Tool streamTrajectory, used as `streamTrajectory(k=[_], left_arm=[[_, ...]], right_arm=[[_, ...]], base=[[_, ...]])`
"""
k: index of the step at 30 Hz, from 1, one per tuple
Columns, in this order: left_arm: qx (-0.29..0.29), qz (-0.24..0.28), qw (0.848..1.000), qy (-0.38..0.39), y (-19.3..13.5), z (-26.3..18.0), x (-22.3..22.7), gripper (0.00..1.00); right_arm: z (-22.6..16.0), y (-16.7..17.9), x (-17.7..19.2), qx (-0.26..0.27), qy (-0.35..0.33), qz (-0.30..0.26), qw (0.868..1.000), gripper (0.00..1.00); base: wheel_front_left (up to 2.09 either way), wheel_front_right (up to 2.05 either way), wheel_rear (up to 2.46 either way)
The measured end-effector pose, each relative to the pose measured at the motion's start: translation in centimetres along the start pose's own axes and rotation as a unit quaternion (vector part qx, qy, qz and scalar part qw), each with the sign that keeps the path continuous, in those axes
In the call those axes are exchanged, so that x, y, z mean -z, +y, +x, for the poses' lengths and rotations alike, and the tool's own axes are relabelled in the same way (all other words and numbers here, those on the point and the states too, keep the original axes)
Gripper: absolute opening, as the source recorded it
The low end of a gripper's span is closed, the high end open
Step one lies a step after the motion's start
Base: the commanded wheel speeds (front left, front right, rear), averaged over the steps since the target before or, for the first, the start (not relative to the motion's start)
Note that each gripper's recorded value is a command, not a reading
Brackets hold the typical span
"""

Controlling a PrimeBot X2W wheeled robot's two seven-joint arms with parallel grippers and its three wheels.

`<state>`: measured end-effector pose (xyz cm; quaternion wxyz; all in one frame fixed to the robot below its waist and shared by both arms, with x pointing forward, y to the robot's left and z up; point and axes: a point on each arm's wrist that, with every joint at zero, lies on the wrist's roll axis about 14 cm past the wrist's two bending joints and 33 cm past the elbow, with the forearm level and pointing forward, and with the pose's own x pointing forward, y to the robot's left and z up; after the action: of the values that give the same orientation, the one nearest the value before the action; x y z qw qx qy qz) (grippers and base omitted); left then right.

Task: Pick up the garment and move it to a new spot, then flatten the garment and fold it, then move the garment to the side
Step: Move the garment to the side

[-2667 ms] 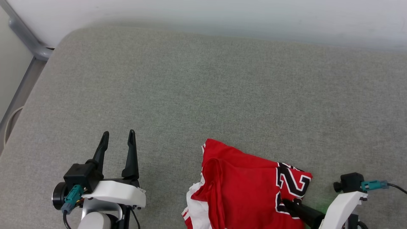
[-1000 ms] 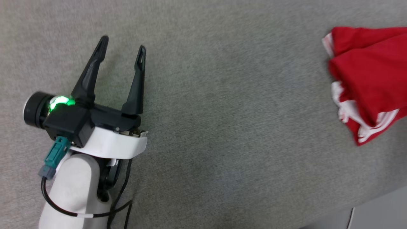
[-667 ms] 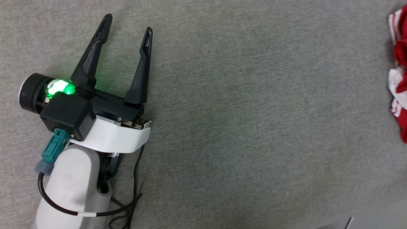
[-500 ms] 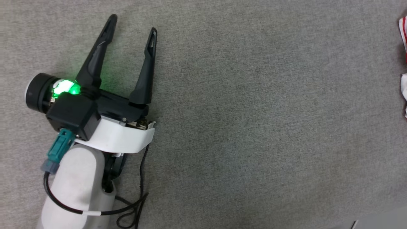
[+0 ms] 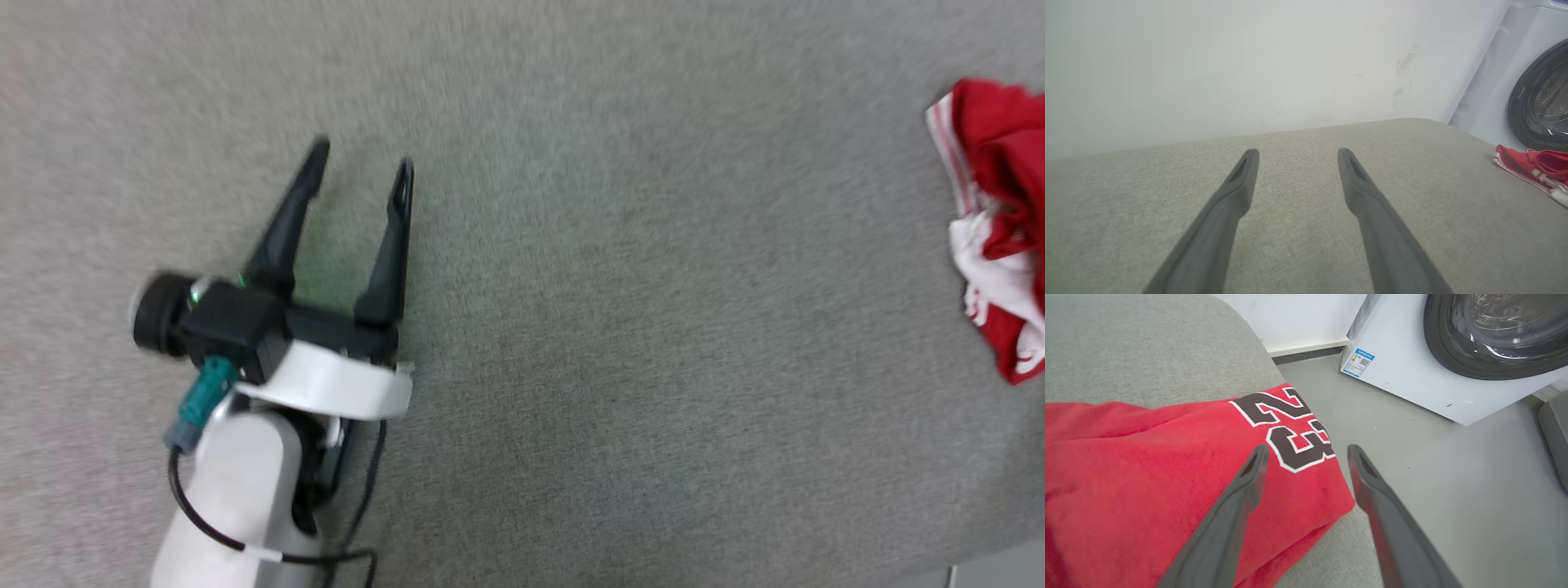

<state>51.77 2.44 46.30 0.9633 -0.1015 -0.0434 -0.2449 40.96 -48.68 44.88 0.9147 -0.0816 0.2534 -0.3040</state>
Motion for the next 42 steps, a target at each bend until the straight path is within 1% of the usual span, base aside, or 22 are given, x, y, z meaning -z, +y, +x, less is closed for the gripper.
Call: streamTrajectory(k=[1,2,5,12,14,20,23,26,30,32,37,42], left_arm=[[-0.006,-0.001,1.0,0.004,-0.1,-0.5,-0.1,1.0],[-0.02,0.0,1.0,0.018,-0.2,-2.3,-0.5,1.0],[-0.034,0.0,0.999,0.025,-0.5,-3.9,-1.1,1.0],[-0.076,0.009,0.997,0.025,-0.1,-7.5,-3.2,1.0],[-0.089,0.009,0.996,0.02,0.1,-8.5,-3.9,1.0],[-0.129,0.014,0.991,0.015,1.2,-11.7,-5.1,1.0],[-0.152,0.017,0.988,0.01,1.9,-13.3,-5.8,1.0],[-0.173,0.023,0.985,0.006,2.5,-14.9,-6.4,1.0],[-0.199,0.029,0.98,0.001,3.4,-16.8,-7.0,1.0],[-0.212,0.033,0.977,-0.006,3.9,-17.7,-7.6,1.0],[-0.232,0.045,0.972,-0.017,4.6,-19.7,-8.6,1.0],[-0.242,0.055,0.968,-0.021,4.8,-21.0,-9.1,1.0]], right_arm=[[-0.6,0.1,-0.1,-0.003,-0.008,0.006,1.0,1.0],[-2.5,0.4,-0.6,-0.015,-0.035,0.019,0.999,1.0],[-4.7,1.0,-1.4,-0.029,-0.073,0.037,0.996,1.0],[-10.0,4.2,-2.0,-0.087,-0.141,0.087,0.982,1.0],[-11.2,5.2,-1.8,-0.103,-0.151,0.095,0.979,1.0],[-14.7,9.8,-0.9,-0.169,-0.168,0.105,0.966,1.0],[-16.5,11.9,-1.1,-0.203,-0.184,0.11,0.955,1.0],[-18.6,14.2,-1.6,-0.244,-0.203,0.117,0.941,1.0],[-20.6,16.5,-1.9,-0.283,-0.219,0.115,0.927,1.0],[-21.8,17.4,-2.7,-0.3,-0.237,0.117,0.917,1.0],[-24.4,18.2,-4.5,-0.324,-0.282,0.112,0.896,1.0],[-26.1,17.7,-5.1,-0.327,-0.305,0.105,0.888,1.0]], base=[[0.0,0.0,0.0],[0.0,0.0,0.0],[0.0,0.0,0.0],[0.0,0.0,0.0],[0.0,0.0,0.0],[0.0,0.0,0.0],[0.0,0.0,0.0],[0.0,0.0,0.0],[0.0,0.0,0.0],[0.0,0.0,0.0],[0.0,0.0,0.0],[0.0,0.0,0.0]])
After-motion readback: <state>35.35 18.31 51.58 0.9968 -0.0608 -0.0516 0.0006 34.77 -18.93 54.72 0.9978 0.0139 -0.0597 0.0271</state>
